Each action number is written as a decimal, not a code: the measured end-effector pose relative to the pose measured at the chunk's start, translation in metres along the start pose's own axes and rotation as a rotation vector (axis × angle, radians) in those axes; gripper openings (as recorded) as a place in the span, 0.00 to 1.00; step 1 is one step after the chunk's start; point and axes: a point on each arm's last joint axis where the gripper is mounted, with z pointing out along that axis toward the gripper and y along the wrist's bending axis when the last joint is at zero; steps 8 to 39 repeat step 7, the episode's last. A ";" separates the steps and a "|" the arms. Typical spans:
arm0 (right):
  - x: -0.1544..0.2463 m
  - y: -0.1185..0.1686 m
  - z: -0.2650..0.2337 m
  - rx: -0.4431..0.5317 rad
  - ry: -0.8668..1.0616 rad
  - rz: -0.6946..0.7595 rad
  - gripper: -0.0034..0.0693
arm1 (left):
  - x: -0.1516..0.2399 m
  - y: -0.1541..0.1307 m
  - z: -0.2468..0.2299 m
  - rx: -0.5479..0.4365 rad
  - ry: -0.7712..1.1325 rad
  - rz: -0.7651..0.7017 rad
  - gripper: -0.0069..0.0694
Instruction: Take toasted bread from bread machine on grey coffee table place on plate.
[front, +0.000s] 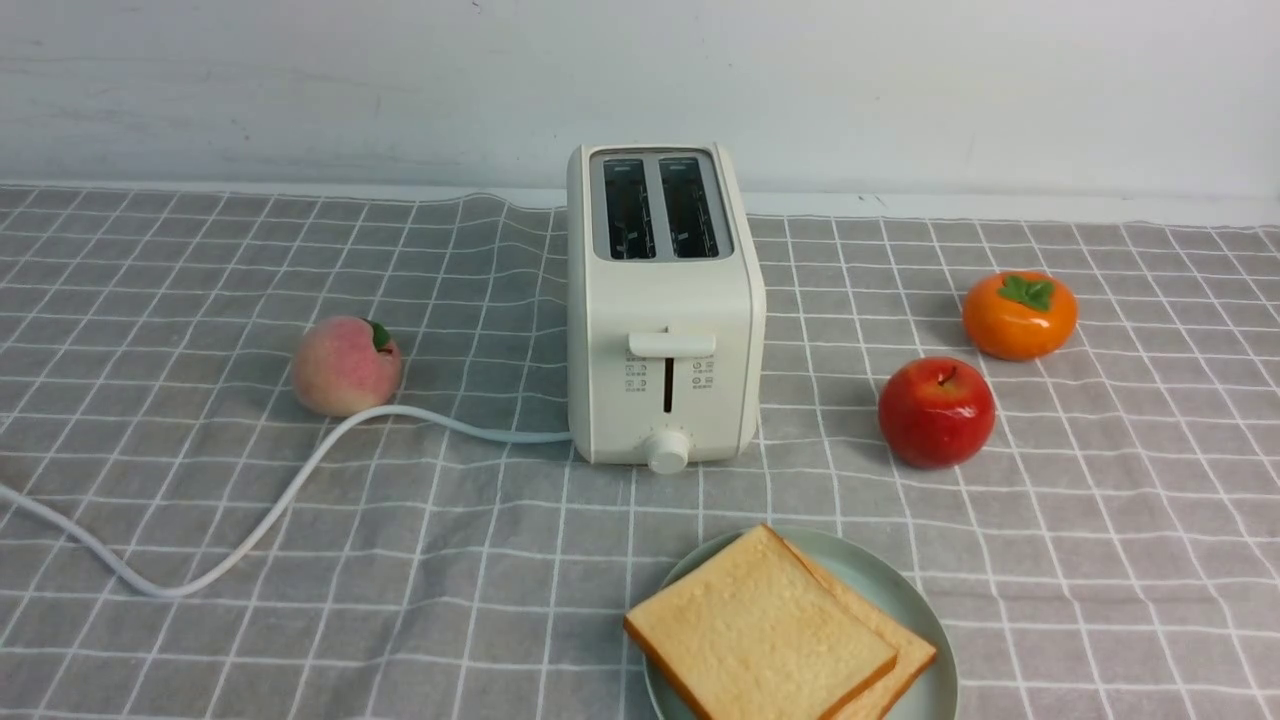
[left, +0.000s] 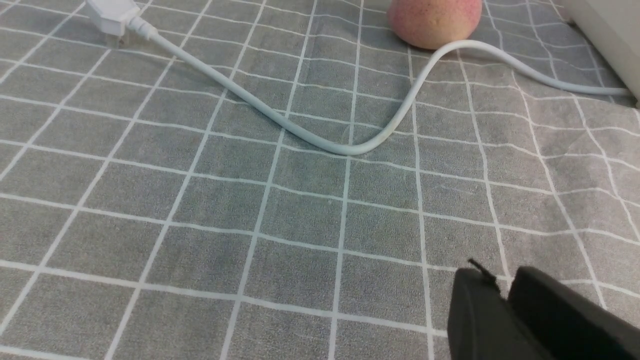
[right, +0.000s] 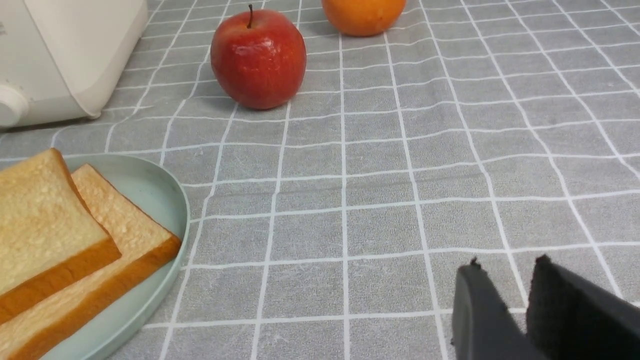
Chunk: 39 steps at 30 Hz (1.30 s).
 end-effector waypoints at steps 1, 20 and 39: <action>0.000 0.000 0.000 0.000 0.000 0.000 0.28 | 0.000 0.000 0.000 0.000 0.000 0.000 0.21; 0.000 0.000 0.000 0.000 0.000 0.000 0.28 | 0.000 0.000 0.000 0.000 0.000 0.000 0.21; 0.000 0.000 0.000 0.000 0.000 0.000 0.28 | 0.000 0.000 0.000 0.000 0.000 0.000 0.21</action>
